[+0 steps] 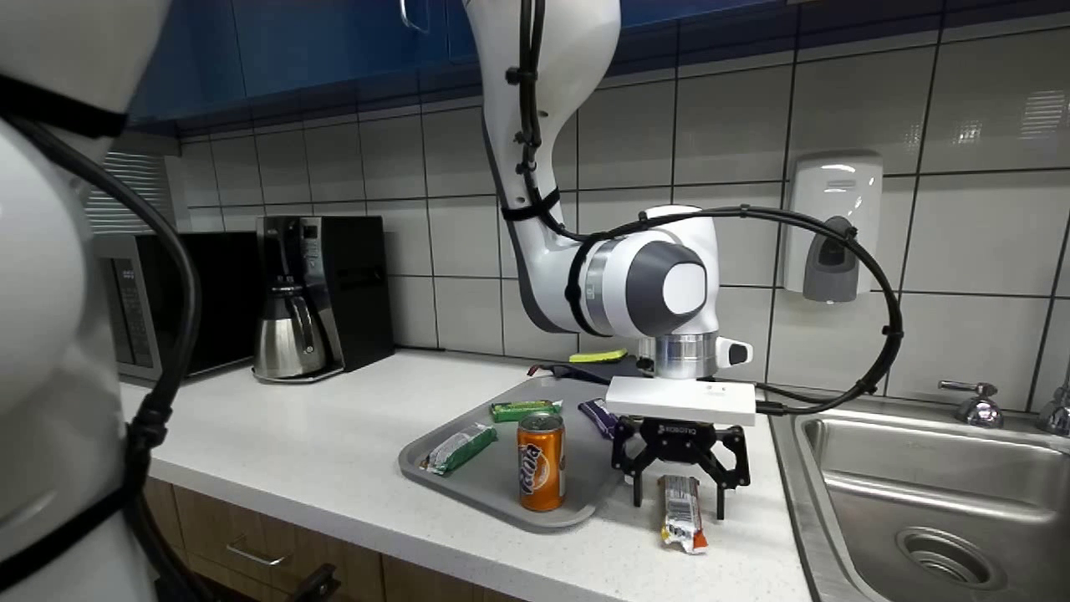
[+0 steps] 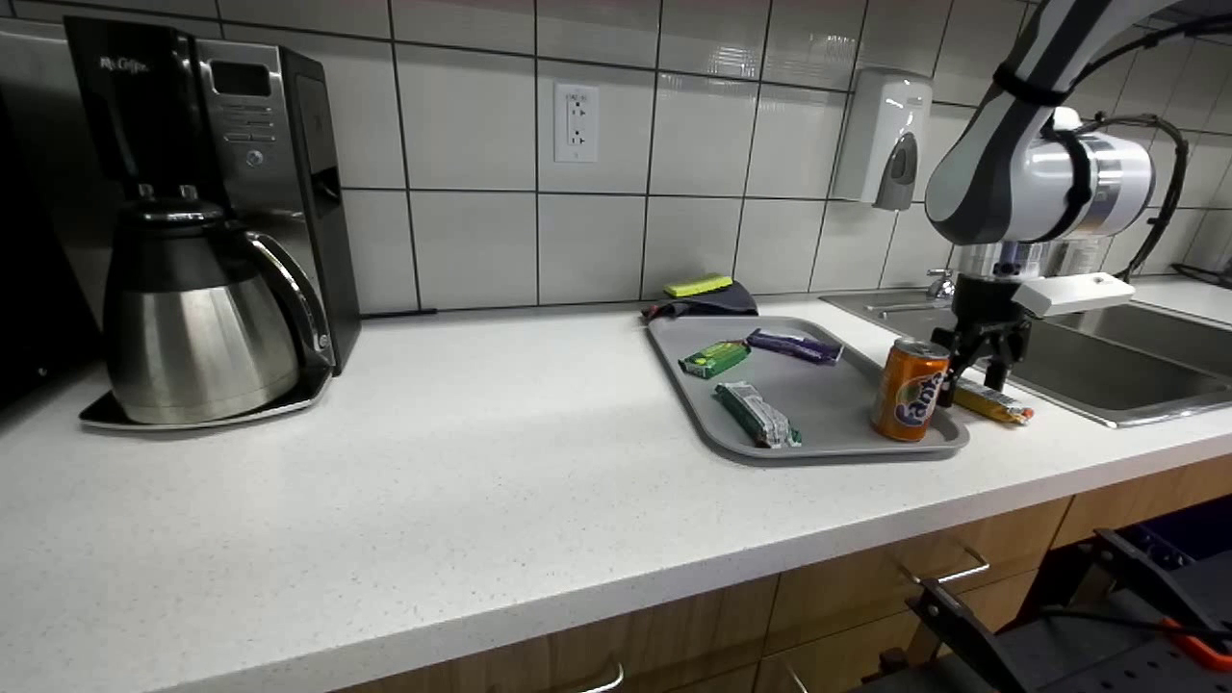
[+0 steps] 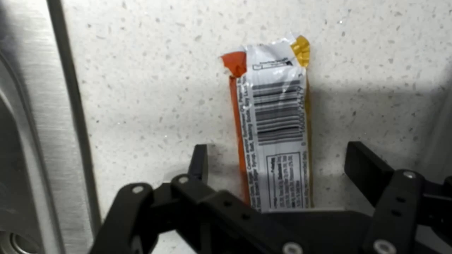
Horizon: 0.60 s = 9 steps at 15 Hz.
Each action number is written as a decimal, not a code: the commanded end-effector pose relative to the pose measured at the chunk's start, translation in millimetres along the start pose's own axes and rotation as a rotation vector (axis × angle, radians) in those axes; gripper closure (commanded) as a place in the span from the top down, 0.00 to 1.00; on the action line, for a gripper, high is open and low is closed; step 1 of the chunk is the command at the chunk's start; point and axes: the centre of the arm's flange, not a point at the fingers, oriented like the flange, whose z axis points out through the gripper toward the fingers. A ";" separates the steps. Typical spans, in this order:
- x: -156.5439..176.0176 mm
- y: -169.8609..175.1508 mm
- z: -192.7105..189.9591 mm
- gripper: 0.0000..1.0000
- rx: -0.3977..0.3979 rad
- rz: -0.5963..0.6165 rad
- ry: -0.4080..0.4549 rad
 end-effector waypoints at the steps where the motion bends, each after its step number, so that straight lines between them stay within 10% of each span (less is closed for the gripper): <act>1: 0.3 3.2 -5.4 1.00 -0.004 -0.002 0.015; 9: -6.7 13.9 -10.1 1.00 0.009 -0.011 0.018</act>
